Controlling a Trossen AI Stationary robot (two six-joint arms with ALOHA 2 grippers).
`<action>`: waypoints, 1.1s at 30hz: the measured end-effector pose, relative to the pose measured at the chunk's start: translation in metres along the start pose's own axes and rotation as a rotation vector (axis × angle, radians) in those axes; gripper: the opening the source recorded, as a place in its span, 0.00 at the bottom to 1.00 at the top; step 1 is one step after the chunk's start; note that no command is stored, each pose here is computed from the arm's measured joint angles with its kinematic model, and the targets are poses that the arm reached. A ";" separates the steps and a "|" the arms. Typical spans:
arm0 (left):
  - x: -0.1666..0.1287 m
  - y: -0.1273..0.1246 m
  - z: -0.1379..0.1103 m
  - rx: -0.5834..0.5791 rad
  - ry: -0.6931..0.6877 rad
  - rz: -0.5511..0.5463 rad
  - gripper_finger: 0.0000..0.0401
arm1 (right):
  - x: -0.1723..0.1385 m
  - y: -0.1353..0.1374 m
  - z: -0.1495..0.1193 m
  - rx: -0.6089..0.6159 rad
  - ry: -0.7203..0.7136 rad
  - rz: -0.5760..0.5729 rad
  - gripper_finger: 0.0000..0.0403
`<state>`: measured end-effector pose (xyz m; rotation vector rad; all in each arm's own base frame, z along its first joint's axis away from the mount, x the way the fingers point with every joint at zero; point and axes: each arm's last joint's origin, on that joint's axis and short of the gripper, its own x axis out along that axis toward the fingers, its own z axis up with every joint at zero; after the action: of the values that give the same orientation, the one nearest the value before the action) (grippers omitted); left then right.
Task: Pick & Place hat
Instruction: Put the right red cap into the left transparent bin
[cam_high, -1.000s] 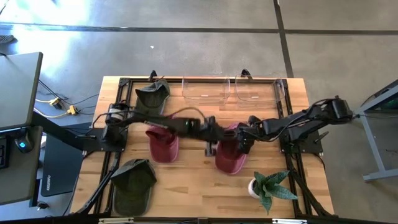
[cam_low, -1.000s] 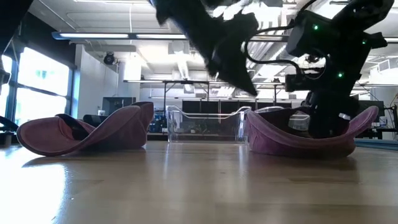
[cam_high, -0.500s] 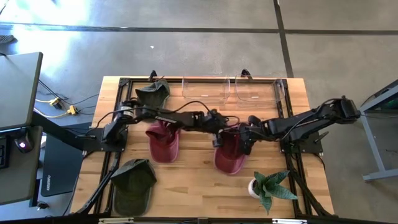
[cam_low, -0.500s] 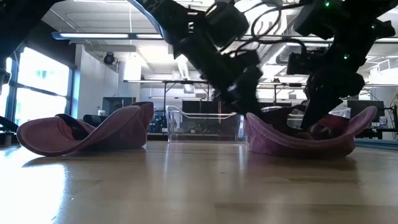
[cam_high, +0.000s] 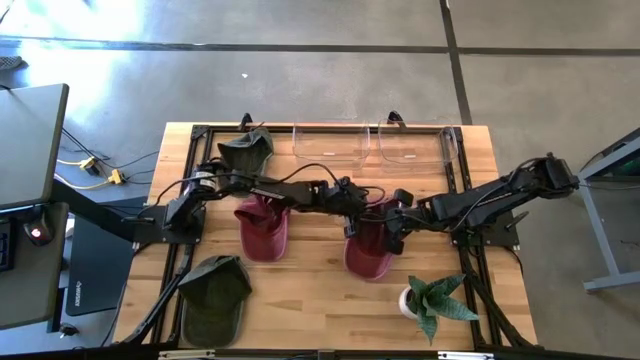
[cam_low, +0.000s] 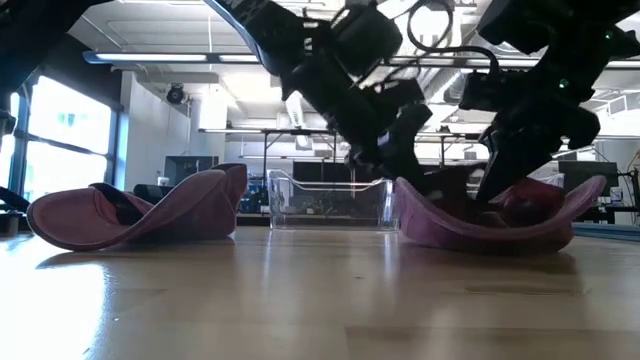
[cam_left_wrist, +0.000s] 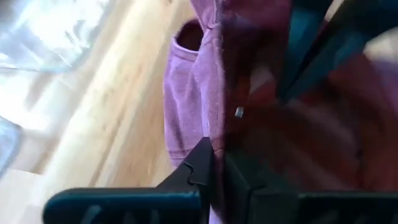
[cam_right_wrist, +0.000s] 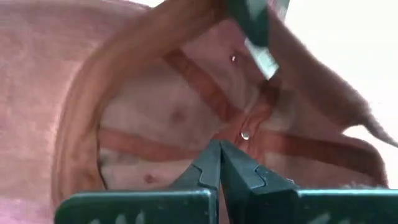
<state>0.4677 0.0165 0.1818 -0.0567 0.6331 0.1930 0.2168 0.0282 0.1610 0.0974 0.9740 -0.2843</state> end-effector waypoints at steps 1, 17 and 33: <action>-0.003 -0.001 0.003 -0.008 -0.013 0.012 0.05 | 0.001 0.000 0.000 -0.009 0.003 -0.008 0.01; -0.036 -0.039 0.018 0.038 -0.092 0.165 0.01 | 0.031 0.027 -0.009 -0.291 -0.052 -0.206 0.00; -0.038 -0.033 0.004 0.123 0.027 0.387 0.05 | -0.031 0.032 -0.004 -0.274 -0.239 -0.101 0.01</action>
<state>0.4464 -0.0220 0.2074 0.1832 0.6778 0.5271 0.2061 0.0661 0.1828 -0.2326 0.7728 -0.2466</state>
